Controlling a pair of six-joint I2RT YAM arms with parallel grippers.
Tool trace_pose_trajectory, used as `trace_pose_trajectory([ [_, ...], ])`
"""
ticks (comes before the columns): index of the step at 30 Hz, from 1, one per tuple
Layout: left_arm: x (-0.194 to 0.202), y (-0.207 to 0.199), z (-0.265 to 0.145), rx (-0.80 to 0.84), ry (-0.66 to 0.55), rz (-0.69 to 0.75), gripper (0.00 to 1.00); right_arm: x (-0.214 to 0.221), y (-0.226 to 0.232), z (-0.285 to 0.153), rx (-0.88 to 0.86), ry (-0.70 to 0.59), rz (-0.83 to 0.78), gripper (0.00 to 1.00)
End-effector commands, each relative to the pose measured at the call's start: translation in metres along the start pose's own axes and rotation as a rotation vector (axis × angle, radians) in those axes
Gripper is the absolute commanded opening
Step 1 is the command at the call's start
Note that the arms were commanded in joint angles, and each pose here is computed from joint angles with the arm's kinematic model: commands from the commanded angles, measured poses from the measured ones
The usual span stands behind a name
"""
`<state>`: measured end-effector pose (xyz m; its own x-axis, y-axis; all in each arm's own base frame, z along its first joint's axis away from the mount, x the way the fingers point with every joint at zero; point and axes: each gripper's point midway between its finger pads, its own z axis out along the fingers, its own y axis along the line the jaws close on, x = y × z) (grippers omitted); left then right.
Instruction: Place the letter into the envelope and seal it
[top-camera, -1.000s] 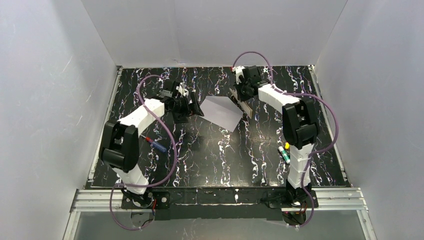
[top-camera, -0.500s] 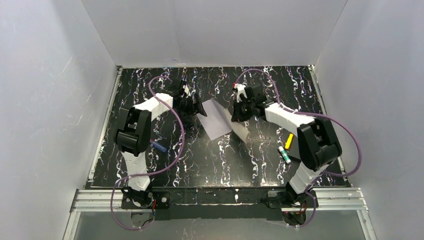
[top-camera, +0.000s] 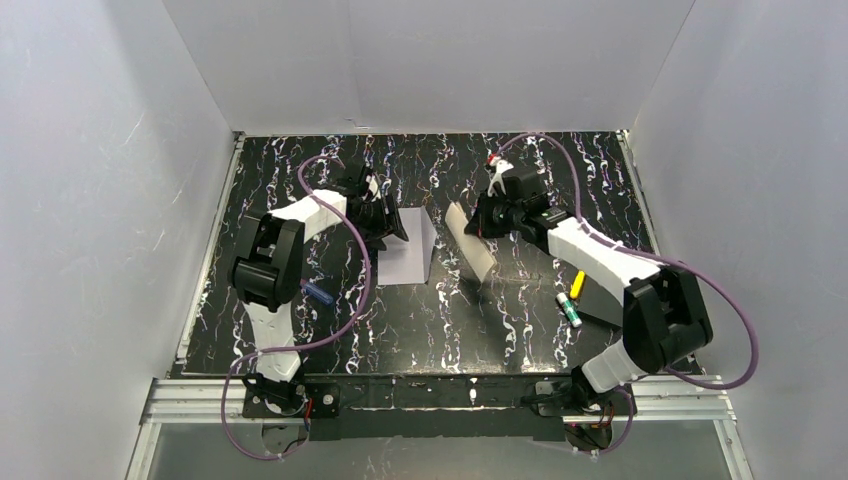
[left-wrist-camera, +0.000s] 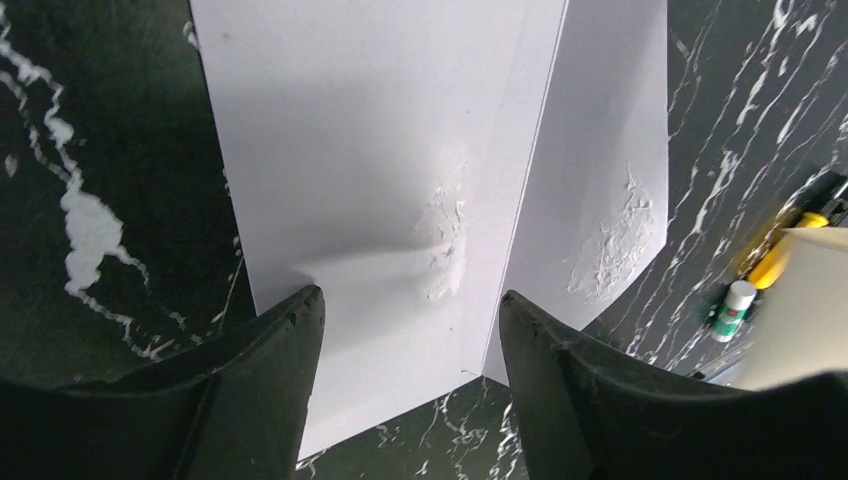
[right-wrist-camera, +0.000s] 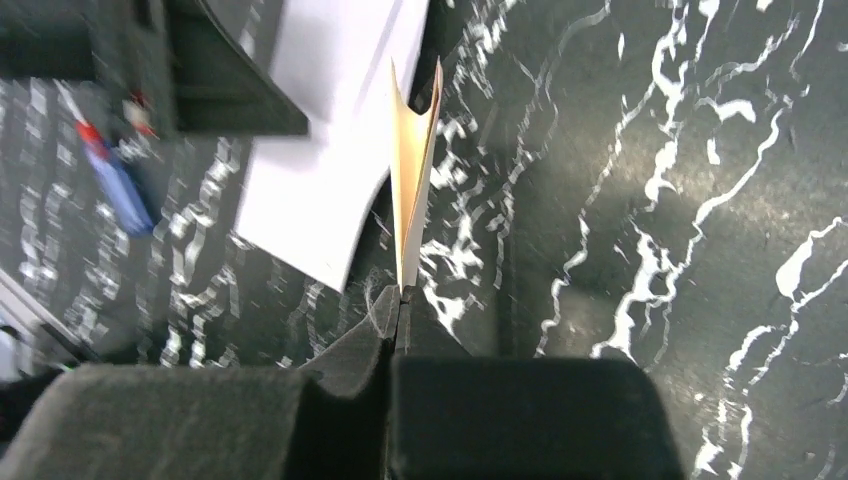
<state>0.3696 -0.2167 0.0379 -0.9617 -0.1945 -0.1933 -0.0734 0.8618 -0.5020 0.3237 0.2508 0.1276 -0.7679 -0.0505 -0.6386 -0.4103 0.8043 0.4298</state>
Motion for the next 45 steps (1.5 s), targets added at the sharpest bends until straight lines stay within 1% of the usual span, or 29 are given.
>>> trace_pose_trajectory([
  [1,0.005,0.007,-0.028,-0.054,-0.042,0.047,0.63,-0.079,0.047,-0.026,-0.099,-0.297,0.135,0.01],
  [3,0.007,0.006,-0.039,-0.053,-0.058,0.062,0.62,-0.099,0.068,-0.021,-0.154,-0.382,0.193,0.01],
  [4,0.008,0.006,-0.041,-0.056,-0.059,0.064,0.60,-0.105,0.078,-0.016,-0.176,-0.410,0.208,0.01],
  [6,0.014,0.012,-0.044,-0.083,-0.046,0.061,0.51,-0.114,0.086,0.001,-0.182,-0.445,0.238,0.01],
  [8,0.017,0.024,-0.046,-0.151,-0.034,0.047,0.43,-0.123,0.086,0.018,-0.186,-0.461,0.321,0.01],
  [10,0.018,0.031,-0.047,-0.187,-0.031,0.047,0.41,-0.131,0.098,0.030,-0.271,-0.488,0.314,0.01],
  [11,0.020,0.033,-0.047,-0.197,-0.025,0.036,0.41,-0.130,0.099,0.039,-0.268,-0.490,0.306,0.01],
  [13,0.023,0.033,-0.046,-0.197,-0.005,0.023,0.43,-0.124,0.088,0.058,-0.231,-0.495,0.301,0.01],
  [15,0.027,0.035,-0.043,-0.203,0.014,0.003,0.43,-0.119,0.070,0.067,-0.194,-0.559,0.324,0.01],
  [16,0.029,0.036,-0.041,-0.210,0.024,-0.005,0.42,-0.118,0.063,0.068,-0.188,-0.619,0.319,0.01],
  [18,0.031,0.038,-0.037,-0.208,0.039,-0.018,0.40,-0.110,0.041,0.079,-0.129,-0.675,0.314,0.01],
  [21,0.027,0.033,-0.034,-0.172,0.018,0.004,0.38,-0.106,0.028,0.099,-0.122,-0.679,0.281,0.01],
  [25,0.022,0.041,-0.036,-0.223,-0.003,0.022,0.36,-0.097,0.023,0.111,-0.136,-0.688,0.270,0.01],
  [26,0.021,0.049,-0.037,-0.266,-0.009,0.023,0.34,-0.093,0.019,0.111,-0.116,-0.693,0.250,0.01],
  [28,0.021,0.067,-0.041,-0.380,-0.001,-0.003,0.19,-0.089,0.005,0.112,-0.039,-0.698,0.200,0.01],
  [29,0.023,0.071,-0.040,-0.409,0.018,-0.022,0.15,-0.089,-0.003,0.112,0.009,-0.706,0.172,0.01],
  [30,0.027,0.071,-0.037,-0.404,0.041,-0.036,0.13,-0.090,-0.009,0.110,0.041,-0.719,0.143,0.01],
  [31,0.032,0.069,-0.032,-0.389,0.064,-0.068,0.13,-0.090,-0.012,0.110,0.053,-0.729,0.120,0.01],
  [34,0.044,0.066,-0.018,-0.346,0.100,-0.144,0.14,-0.088,-0.004,0.115,0.014,-0.734,0.065,0.01],
  [39,0.052,0.060,-0.009,-0.306,0.132,-0.222,0.20,-0.079,0.006,0.127,-0.028,-0.749,0.018,0.01],
  [41,0.054,0.053,-0.006,-0.270,0.138,-0.250,0.22,-0.077,0.005,0.131,-0.022,-0.755,0.012,0.01],
  [45,0.053,0.050,-0.001,-0.255,0.142,-0.279,0.24,-0.070,0.005,0.140,-0.036,-0.742,0.023,0.01],
])
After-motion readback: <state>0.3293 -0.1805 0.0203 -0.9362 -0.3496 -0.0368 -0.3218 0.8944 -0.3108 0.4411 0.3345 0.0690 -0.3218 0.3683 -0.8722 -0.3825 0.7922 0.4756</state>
